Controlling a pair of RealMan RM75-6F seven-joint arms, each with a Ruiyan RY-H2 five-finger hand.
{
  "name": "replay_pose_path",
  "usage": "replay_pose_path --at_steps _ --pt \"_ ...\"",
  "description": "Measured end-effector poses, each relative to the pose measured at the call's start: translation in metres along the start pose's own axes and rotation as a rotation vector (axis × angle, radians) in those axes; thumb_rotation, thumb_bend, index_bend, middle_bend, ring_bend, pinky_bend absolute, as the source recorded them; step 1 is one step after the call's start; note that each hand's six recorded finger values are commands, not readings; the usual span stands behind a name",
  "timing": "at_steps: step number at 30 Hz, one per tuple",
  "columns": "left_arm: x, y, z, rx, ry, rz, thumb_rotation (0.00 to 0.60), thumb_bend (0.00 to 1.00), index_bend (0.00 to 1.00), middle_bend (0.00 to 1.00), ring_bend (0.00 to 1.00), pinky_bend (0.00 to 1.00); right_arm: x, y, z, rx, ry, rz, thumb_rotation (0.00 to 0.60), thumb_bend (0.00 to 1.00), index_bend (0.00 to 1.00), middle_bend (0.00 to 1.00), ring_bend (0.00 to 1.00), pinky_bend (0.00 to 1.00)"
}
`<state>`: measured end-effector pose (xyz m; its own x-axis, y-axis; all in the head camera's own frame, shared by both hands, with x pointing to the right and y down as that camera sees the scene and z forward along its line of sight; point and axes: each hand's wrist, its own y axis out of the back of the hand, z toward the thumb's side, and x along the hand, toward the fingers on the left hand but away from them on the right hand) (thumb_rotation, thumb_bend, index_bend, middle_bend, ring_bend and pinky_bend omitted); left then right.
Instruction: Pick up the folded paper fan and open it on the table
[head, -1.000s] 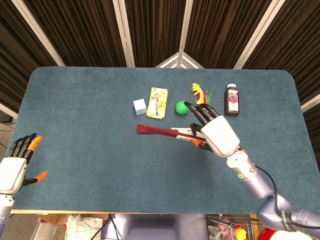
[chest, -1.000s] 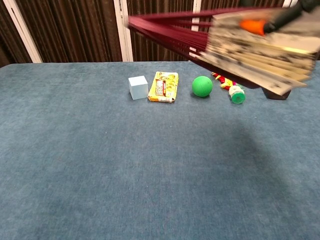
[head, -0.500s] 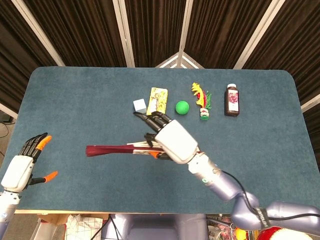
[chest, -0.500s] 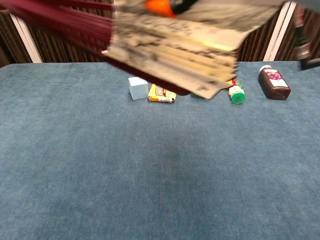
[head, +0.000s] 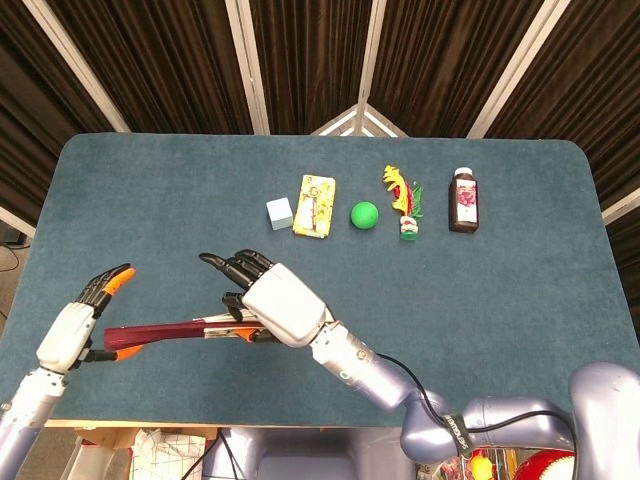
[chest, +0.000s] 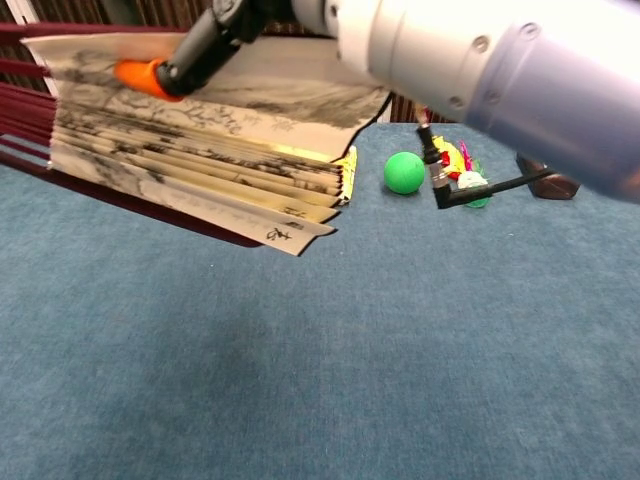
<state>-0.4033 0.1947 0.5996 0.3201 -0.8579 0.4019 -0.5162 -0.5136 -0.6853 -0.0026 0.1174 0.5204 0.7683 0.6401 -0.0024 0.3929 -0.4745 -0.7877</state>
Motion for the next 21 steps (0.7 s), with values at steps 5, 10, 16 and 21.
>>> replay_pose_path --at_steps 5,10,16,21 --pt "0.008 -0.007 0.0 -0.026 -0.014 -0.019 0.6 0.2 0.03 0.0 0.0 0.0 -0.005 -0.001 0.003 -0.014 0.001 -0.015 0.6 0.4 0.84 0.11 0.23 0.21" --pt "0.019 -0.019 0.007 -0.074 -0.045 -0.039 0.6 0.2 0.05 0.0 0.0 0.0 -0.007 0.002 0.006 -0.016 0.009 -0.028 0.6 0.41 0.84 0.11 0.23 0.21" --pt "0.031 -0.034 0.021 -0.159 -0.094 -0.065 0.6 0.2 0.11 0.01 0.0 0.01 -0.009 0.004 0.013 -0.023 0.019 -0.033 0.6 0.41 0.84 0.11 0.23 0.21" --pt "0.04 -0.047 0.035 -0.258 -0.141 -0.093 0.6 0.22 0.15 0.03 0.0 0.01 -0.009 0.004 0.016 -0.024 0.024 -0.028 0.6 0.41 0.84 0.11 0.23 0.21"
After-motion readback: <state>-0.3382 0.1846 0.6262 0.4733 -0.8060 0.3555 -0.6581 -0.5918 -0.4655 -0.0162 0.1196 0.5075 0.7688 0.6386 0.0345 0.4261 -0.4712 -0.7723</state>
